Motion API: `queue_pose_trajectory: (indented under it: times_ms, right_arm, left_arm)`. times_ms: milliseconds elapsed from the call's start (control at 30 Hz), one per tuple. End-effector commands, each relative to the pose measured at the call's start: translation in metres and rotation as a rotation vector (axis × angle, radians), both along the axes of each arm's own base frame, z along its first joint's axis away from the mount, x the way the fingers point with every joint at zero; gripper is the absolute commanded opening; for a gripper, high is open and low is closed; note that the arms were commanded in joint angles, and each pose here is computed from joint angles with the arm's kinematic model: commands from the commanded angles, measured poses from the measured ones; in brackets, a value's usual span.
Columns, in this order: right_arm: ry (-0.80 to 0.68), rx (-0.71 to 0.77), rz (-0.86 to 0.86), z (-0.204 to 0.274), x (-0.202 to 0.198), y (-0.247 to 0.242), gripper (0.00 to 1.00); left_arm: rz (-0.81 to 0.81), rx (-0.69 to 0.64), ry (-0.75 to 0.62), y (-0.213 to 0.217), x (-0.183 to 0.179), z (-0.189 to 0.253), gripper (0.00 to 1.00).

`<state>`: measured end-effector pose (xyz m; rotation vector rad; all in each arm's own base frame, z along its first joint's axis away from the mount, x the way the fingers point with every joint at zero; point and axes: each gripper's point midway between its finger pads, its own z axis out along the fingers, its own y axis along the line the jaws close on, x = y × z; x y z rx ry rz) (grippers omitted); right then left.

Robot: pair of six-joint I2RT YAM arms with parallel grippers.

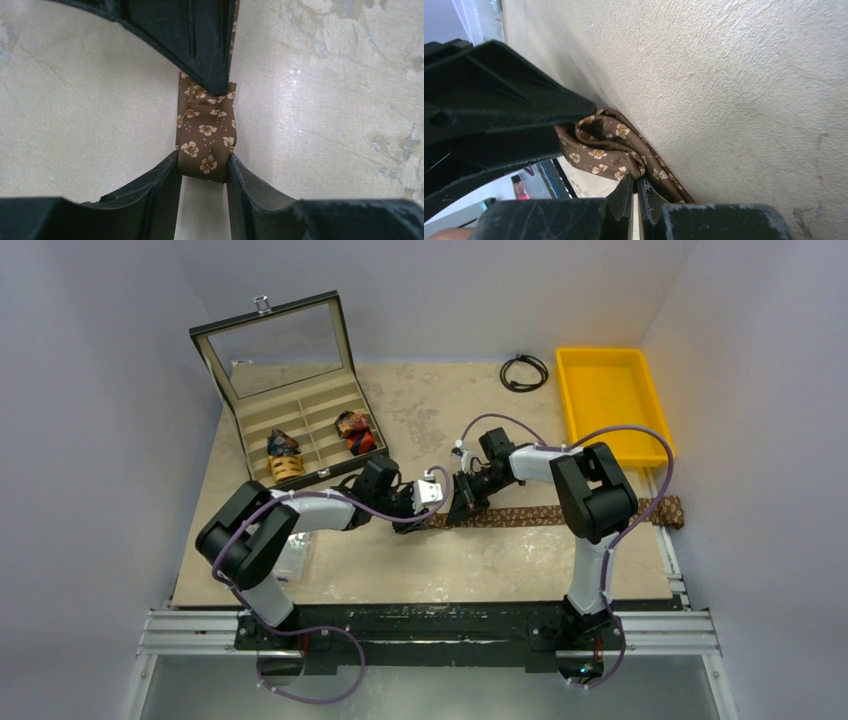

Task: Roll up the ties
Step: Roll the tie at the center of the board.

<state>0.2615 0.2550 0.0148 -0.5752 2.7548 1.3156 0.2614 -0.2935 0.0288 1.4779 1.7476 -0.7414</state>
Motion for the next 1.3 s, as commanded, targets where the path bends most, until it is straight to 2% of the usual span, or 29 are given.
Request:
queue_pose_trajectory:
  times_ms: [0, 200, 300, 633, 767, 1000, 1167, 1267]
  right_arm:
    - [-0.056, -0.089, -0.004, -0.015, 0.010, -0.011, 0.00]
    - [-0.054, -0.087, -0.007, -0.015, 0.012, -0.009, 0.00]
    - [-0.056, -0.081, -0.008, -0.013, 0.013, -0.009, 0.00]
    - [-0.068, -0.042, -0.019, -0.001, 0.015, -0.003, 0.00]
    - [-0.077, -0.020, -0.008, 0.012, 0.015, 0.000, 0.01]
    - [-0.098, -0.028, 0.004, 0.032, 0.018, -0.012, 0.20]
    - [-0.109, 0.030, 0.002, 0.054, 0.018, -0.018, 0.26]
    - [-0.105, 0.076, -0.015, 0.065, 0.019, -0.011, 0.37]
  left_arm:
    - [-0.089, -0.126, -0.091, -0.031, 0.001, 0.044, 0.33]
    - [-0.060, -0.168, -0.041, -0.059, 0.006, 0.056, 0.34]
    - [-0.020, -0.153, -0.003, -0.064, 0.011, 0.045, 0.35]
    - [-0.009, -0.048, 0.053, -0.048, 0.000, -0.003, 0.37]
    - [0.021, -0.002, 0.056, -0.038, 0.001, -0.013, 0.35]
    - [0.035, 0.026, 0.073, -0.032, -0.003, -0.014, 0.28]
    - [0.050, 0.032, 0.086, -0.033, 0.000, -0.013, 0.27]
    - [0.059, 0.028, 0.098, -0.035, 0.001, -0.011, 0.28]
